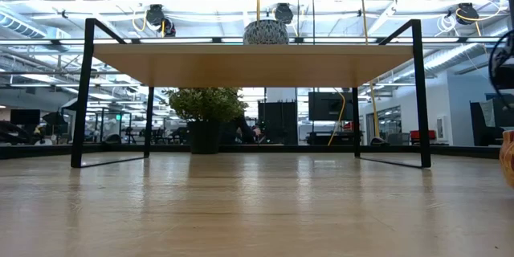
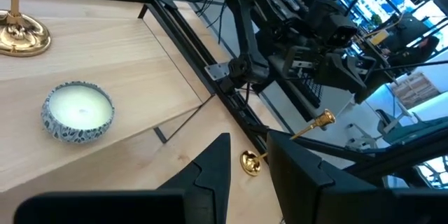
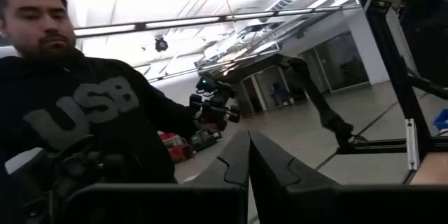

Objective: Stock candles and holders on shelf
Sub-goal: Align the right gold candle holder with the other gold candle holder on the shelf

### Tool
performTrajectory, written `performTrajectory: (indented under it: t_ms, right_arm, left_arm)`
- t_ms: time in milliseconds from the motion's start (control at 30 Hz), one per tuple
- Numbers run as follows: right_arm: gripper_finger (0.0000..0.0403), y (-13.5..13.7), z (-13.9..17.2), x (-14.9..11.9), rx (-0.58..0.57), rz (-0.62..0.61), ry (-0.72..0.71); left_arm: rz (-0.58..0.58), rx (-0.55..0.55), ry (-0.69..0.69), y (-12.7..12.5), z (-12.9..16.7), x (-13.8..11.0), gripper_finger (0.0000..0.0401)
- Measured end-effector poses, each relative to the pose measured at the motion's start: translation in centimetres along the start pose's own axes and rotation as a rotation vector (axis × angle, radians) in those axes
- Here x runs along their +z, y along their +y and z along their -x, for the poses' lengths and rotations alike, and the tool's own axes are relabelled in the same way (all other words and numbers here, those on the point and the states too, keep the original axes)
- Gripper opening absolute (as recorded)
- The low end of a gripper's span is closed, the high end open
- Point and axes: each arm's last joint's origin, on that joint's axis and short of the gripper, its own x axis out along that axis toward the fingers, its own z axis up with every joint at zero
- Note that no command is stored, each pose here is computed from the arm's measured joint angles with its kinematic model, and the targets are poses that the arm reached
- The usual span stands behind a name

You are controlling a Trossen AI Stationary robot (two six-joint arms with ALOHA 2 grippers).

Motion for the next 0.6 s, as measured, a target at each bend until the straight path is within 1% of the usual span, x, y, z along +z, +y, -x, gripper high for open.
performTrajectory:
  t_ms: [167, 333, 500, 600]
  right_arm:
    - [0.0, 0.6, 0.1, -0.1, -0.007, 0.004, -0.002]
    - [0.0, 1.3, 0.3, -0.5, -0.041, 0.01, 0.013]
    - [0.0, 1.8, 0.4, -1.0, -0.106, 0.014, 0.042]
    - [0.0, 2.0, 0.5, -1.2, -0.168, 0.018, 0.051]
  left_arm:
    - [-0.002, 0.003, -0.001, 0.0, -0.1, 0.1, 0.0097]
    - [0.0, 0.003, -0.001, 0.0, -0.1, 0.1, 0.0097]
    - [0.004, 0.003, -0.001, 0.0, -0.1, 0.1, 0.0097]
    - [0.004, 0.003, -0.001, 0.0, -0.1, 0.1, 0.0097]
